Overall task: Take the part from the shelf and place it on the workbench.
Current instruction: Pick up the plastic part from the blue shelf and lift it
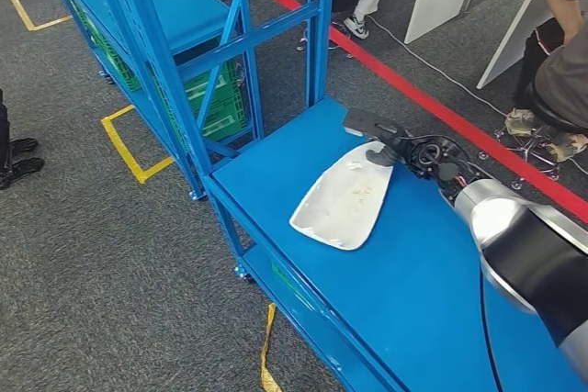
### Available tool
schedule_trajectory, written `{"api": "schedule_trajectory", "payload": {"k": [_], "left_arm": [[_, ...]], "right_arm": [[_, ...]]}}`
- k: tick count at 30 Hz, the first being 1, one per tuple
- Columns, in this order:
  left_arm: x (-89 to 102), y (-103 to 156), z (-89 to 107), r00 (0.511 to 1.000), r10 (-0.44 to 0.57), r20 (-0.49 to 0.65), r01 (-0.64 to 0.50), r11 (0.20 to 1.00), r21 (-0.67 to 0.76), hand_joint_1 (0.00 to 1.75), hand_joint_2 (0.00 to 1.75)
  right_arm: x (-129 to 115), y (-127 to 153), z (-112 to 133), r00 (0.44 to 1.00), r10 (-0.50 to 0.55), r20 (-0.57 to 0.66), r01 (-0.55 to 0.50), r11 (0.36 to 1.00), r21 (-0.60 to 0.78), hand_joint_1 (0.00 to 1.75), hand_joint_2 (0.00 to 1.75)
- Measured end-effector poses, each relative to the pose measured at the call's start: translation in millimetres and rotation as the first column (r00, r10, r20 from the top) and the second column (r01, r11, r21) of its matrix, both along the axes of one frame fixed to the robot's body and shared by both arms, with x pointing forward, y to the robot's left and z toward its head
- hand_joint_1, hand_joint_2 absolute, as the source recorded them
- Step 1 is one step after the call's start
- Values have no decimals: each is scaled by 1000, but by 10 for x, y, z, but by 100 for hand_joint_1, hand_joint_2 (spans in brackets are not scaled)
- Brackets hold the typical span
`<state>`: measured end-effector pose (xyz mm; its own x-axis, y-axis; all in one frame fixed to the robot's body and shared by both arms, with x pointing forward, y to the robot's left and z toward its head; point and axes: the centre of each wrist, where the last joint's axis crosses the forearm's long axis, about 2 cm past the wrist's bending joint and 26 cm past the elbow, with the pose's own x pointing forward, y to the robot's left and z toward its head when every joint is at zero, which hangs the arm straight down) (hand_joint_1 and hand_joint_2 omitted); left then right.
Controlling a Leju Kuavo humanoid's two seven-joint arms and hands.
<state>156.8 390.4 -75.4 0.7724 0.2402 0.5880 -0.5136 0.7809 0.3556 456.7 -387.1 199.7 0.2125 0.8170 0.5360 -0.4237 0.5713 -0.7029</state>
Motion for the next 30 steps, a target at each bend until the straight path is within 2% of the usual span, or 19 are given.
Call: {"api": "schedule_trajectory", "payload": {"k": [24,30], "left_arm": [[-8,0,-3,1000,-4,1,4,1000,3,0,0],[-10,0,-3,1000,4,8,-4,1000,6,0,0]], "right_arm": [[3,-6,3,1000,-3,21,2,999,49,175,175],[3,-3,8,998,4,56,-11,993,116,175,175]]}}
